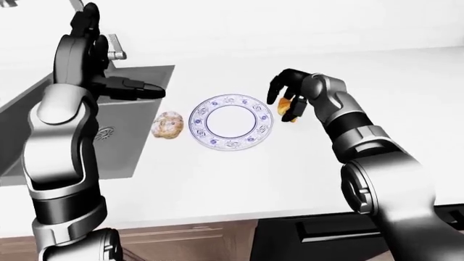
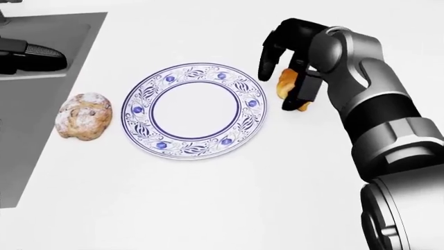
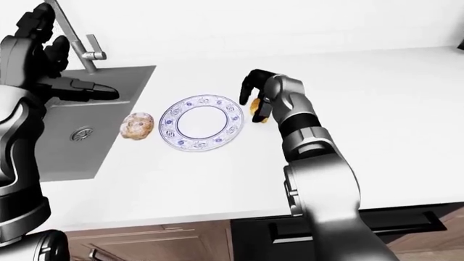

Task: Place the pastries on the plates.

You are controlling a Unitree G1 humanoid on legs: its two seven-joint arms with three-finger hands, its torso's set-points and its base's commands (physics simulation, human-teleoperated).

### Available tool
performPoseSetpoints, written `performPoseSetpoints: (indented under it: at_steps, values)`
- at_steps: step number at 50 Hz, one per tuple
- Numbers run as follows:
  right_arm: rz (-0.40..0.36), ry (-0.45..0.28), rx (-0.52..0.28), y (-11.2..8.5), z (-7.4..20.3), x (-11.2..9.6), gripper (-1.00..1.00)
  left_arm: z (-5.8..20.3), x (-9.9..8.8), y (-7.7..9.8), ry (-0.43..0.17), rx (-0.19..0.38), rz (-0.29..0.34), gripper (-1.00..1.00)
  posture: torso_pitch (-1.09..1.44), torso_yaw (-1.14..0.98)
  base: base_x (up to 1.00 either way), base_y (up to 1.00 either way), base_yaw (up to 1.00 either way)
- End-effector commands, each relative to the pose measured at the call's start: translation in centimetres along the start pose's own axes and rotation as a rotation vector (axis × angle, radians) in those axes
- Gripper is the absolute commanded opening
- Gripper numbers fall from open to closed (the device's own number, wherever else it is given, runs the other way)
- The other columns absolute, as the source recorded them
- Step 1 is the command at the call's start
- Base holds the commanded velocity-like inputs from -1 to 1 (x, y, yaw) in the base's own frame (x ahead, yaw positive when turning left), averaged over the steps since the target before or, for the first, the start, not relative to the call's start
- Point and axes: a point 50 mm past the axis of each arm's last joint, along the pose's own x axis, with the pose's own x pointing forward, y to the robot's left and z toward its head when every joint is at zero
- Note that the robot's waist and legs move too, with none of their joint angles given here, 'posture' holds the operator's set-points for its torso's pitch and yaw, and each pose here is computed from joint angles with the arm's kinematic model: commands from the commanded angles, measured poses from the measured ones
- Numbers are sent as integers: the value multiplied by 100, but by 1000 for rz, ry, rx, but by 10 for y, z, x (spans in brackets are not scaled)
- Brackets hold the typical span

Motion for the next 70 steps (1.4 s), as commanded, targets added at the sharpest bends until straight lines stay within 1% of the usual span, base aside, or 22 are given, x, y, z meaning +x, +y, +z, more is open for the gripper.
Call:
performPoseSetpoints:
  at_steps: [1, 3, 6, 9, 19, 23, 33, 41, 45, 47, 52, 55, 62, 69, 70]
  values:
    - [-16, -7, -7, -10, 3, -3, -45, 18, -1, 4, -84, 10, 20, 100, 0, 0, 0, 0, 0]
    - [-25, -7, -4, -12, 3, -3, -51, 17, -1, 4, -83, 10, 19, 100, 0, 0, 0, 0, 0]
    - [-43, -8, 5, -16, 4, -5, -68, 18, -1, 5, -84, 10, 22, 100, 0, 0, 0, 0, 0]
    - [-51, -10, 1, -20, 5, -6, -80, 18, -2, 6, -84, 10, 23, 100, 0, 0, 0, 0, 0]
    - [-87, -13, -7, -36, 8, -11, -91, 18, 0, 6, -86, 10, 24, 100, 0, 0, 0, 0, 0]
    - [-101, -24, -14, -40, 11, -12, -99, 19, -1, 7, -87, 9, 27, 100, 0, 0, 0, 0, 0]
    - [-134, -58, -20, -52, 22, -17, -100, 18, -2, 7, -86, 11, 29, 100, 0, 0, 0, 0, 0]
    - [-163, -136, 0, -69, 47, -24, -100, 18, -2, 8, -87, 9, 32, 100, 0, 0, 0, 0, 0]
    - [-160, -189, 21, -71, 64, -26, -100, 17, -2, 8, -88, 7, 32, 100, 0, 0, 0, 0, 0]
    - [-153, -223, 27, -70, 75, -26, -100, 16, -2, 8, -84, 8, 28, 100, 0, 0, 0, 0, 0]
    - [-147, -278, 33, -69, 94, -28, -100, 17, -4, 10, -82, 10, 33, 100, 0, 0, 0, 0, 0]
    - [-139, -330, 34, -67, 111, -30, -100, 19, -5, 11, -85, 2, 39, 100, 0, 0, 0, 0, 0]
    - [-113, -415, 33, -56, 141, -32, -100, 23, -8, 16, -87, -1, 43, 100, 0, 0, 0, 0, 0]
    - [-97, -469, 45, -45, 156, -31, -100, 23, -12, 19, -86, -1, 50, 100, 0, 0, 0, 0, 0]
    - [-95, -461, 45, -45, 155, -31, -100, 23, -13, 20, -86, -1, 51, 100, 0, 0, 0, 0, 0]
